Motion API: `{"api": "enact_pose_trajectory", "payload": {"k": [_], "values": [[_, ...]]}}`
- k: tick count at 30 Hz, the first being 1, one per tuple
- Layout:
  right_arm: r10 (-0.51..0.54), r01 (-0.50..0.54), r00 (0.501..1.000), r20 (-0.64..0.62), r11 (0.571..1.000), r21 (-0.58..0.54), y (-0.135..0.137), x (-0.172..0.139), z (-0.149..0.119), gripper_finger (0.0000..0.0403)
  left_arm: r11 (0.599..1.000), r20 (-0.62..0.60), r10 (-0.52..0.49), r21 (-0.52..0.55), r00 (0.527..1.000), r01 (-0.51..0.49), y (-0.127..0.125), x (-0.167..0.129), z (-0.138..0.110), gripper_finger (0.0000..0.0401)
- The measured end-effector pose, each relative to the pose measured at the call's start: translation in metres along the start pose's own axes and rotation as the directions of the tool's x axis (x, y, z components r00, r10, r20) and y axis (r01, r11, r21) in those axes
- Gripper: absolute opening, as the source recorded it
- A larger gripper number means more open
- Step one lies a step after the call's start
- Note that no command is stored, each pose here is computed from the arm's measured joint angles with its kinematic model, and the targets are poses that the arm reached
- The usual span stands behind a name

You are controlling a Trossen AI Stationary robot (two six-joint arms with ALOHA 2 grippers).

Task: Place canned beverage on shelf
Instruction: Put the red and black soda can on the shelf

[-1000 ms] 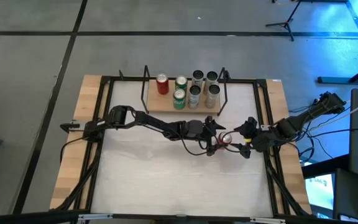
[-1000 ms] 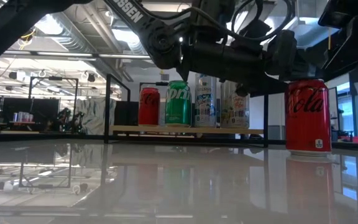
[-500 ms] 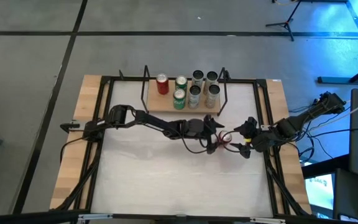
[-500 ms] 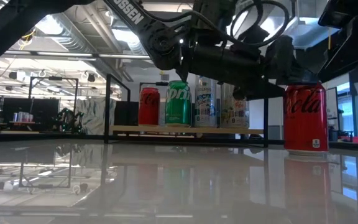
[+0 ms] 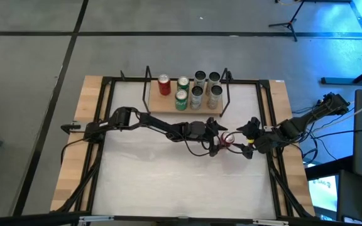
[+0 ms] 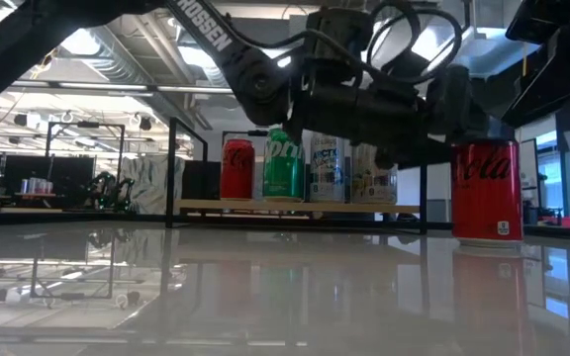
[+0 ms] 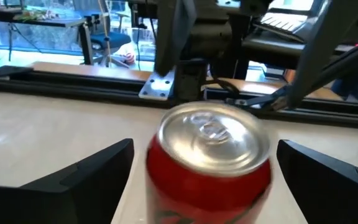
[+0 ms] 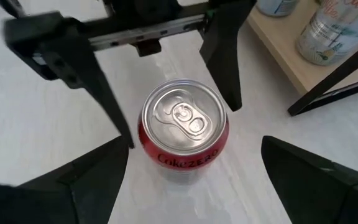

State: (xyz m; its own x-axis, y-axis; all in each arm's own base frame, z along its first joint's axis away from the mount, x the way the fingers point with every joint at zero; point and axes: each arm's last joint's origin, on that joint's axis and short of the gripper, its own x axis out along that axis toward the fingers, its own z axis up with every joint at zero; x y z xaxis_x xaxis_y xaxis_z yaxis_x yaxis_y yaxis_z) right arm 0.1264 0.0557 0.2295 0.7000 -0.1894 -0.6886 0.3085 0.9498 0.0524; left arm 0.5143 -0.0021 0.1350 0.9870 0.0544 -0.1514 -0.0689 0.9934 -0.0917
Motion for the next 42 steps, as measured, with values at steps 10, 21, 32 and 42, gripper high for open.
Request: {"api": "enact_pose_trajectory", "payload": {"k": [10,21,32,42], "values": [[-0.001,0.001,1.000,-0.001,1.000,-0.006,0.000,0.000,0.000,0.0363,1.000,-0.007,-0.009,0.007,1.000,0.009,0.001,0.000,-0.001,0.0298],[0.005,-0.005,1.000,-0.006,1.000,-0.022,0.000,0.000,0.000,0.0363,0.999,-0.005,-0.001,0.053,1.000,0.001,-0.008,-0.001,0.001,0.0266],[0.014,-0.015,1.000,0.005,1.000,0.004,-0.001,-0.002,0.000,0.0363,0.973,-0.040,0.203,0.124,0.978,-0.196,-0.052,-0.026,0.042,0.0268],[-0.005,0.005,1.000,0.022,1.000,0.007,-0.002,-0.002,0.001,0.0363,0.898,-0.066,0.371,0.282,0.926,-0.339,-0.093,-0.075,0.096,0.0267]]}}
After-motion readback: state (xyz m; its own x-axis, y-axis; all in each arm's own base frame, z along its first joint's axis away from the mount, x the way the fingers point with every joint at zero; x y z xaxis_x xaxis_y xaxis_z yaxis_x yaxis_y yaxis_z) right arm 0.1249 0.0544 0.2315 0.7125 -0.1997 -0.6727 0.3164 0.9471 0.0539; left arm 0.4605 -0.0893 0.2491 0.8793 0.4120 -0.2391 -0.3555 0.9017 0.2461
